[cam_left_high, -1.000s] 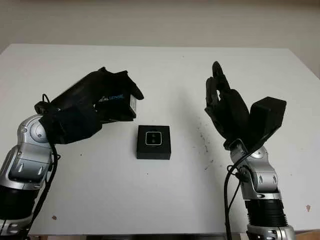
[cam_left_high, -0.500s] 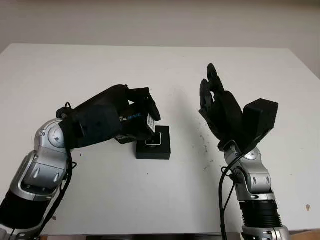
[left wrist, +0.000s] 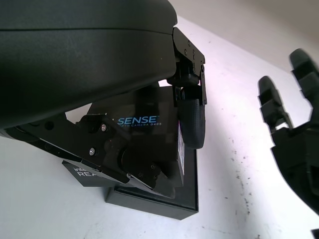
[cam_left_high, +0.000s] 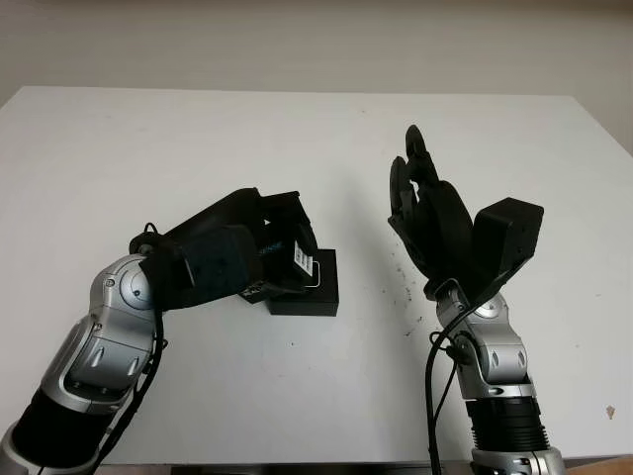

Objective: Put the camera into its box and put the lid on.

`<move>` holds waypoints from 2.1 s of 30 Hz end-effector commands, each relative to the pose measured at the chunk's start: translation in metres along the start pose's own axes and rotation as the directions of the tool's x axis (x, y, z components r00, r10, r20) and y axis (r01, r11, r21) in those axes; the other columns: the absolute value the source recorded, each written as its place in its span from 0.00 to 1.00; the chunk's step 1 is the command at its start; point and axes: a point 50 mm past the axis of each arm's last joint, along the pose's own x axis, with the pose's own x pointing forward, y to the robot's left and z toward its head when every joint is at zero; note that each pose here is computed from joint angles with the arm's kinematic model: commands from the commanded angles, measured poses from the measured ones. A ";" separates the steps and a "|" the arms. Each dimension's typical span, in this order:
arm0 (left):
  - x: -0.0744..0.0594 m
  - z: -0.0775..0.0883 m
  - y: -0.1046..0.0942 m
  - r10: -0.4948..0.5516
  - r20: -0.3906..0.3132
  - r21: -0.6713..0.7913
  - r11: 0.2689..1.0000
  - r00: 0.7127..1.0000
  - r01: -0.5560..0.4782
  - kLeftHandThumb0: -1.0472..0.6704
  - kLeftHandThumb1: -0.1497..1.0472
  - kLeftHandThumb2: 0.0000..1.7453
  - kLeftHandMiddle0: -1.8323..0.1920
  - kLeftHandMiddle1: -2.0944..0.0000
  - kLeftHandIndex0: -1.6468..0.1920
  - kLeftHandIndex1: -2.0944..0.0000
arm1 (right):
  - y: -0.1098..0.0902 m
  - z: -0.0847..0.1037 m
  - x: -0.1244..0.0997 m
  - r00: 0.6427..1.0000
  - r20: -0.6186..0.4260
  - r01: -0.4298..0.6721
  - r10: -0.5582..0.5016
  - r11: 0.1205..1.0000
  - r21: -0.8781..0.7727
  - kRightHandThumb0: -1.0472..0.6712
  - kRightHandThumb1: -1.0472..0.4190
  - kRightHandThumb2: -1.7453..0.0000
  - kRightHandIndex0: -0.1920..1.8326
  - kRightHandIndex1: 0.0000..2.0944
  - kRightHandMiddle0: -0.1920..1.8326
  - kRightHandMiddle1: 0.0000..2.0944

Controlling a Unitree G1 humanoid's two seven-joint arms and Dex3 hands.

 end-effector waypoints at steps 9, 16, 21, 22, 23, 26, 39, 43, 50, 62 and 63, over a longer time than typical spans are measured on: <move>0.010 0.005 0.003 0.010 -0.003 -0.008 1.000 1.000 -0.010 0.55 0.93 0.03 0.73 0.29 0.75 0.25 | 0.000 0.001 0.000 1.000 0.021 -0.013 0.013 1.000 0.007 0.22 0.00 0.64 0.00 0.00 0.00 0.00; 0.013 0.008 0.003 -0.018 0.009 -0.039 0.999 1.000 0.019 0.55 0.94 0.03 0.73 0.31 0.74 0.26 | 0.001 0.001 0.000 1.000 0.018 0.001 -0.001 1.000 0.001 0.21 0.00 0.65 0.00 0.01 0.00 0.01; 0.012 0.013 0.003 -0.046 0.020 -0.073 0.996 0.999 0.047 0.55 0.94 0.03 0.72 0.29 0.73 0.25 | 0.002 0.002 0.000 1.000 0.018 -0.007 0.007 1.000 0.002 0.22 0.00 0.64 0.00 0.00 0.00 0.00; 0.011 0.014 0.003 -0.053 0.026 -0.074 0.996 0.998 0.055 0.55 0.94 0.03 0.72 0.28 0.72 0.24 | 0.002 0.001 0.000 1.000 0.016 -0.005 0.005 1.000 0.006 0.22 0.00 0.64 0.00 0.00 0.00 0.00; 0.011 0.015 0.002 -0.057 0.030 -0.074 0.996 0.998 0.059 0.55 0.93 0.03 0.71 0.28 0.72 0.24 | 0.002 0.001 0.000 1.000 0.015 -0.004 0.004 1.000 0.008 0.22 0.00 0.64 0.00 0.00 0.00 0.00; 0.009 0.019 0.002 -0.076 0.046 -0.069 0.994 0.996 0.079 0.54 0.93 0.03 0.71 0.28 0.71 0.24 | 0.002 0.001 0.000 1.000 0.017 -0.006 0.006 1.000 0.010 0.22 0.00 0.64 0.00 0.00 0.00 0.00; 0.004 0.023 -0.004 -0.108 0.061 -0.087 0.990 0.992 0.113 0.54 0.93 0.03 0.71 0.24 0.72 0.25 | 0.003 0.001 -0.001 1.000 0.009 -0.008 0.008 1.000 0.009 0.22 0.00 0.64 0.00 0.00 0.00 0.00; 0.006 0.022 -0.008 -0.076 0.062 -0.053 0.995 0.995 0.080 0.55 0.93 0.03 0.73 0.26 0.72 0.25 | 0.003 0.000 -0.001 1.000 0.002 -0.011 0.011 1.000 0.007 0.22 0.00 0.64 0.00 0.00 0.00 0.00; 0.014 0.019 -0.019 -0.017 0.060 0.009 1.000 0.998 0.017 0.57 0.94 0.03 0.76 0.26 0.75 0.24 | 0.003 0.001 -0.002 1.000 -0.001 -0.008 0.008 1.000 0.008 0.22 0.00 0.64 0.00 0.00 0.00 0.00; 0.022 0.020 -0.032 -0.045 0.072 -0.020 0.999 0.996 0.047 0.53 0.95 0.03 0.77 0.24 0.78 0.22 | 0.005 -0.001 -0.001 1.000 -0.006 -0.012 0.012 1.000 0.014 0.22 0.00 0.64 0.00 0.00 0.00 0.00; 0.022 0.021 -0.033 -0.045 0.072 -0.022 0.999 0.996 0.047 0.53 0.95 0.03 0.77 0.24 0.77 0.22 | 0.005 -0.001 -0.001 1.000 -0.005 -0.010 0.010 1.000 0.014 0.22 0.00 0.64 0.00 0.00 0.00 0.00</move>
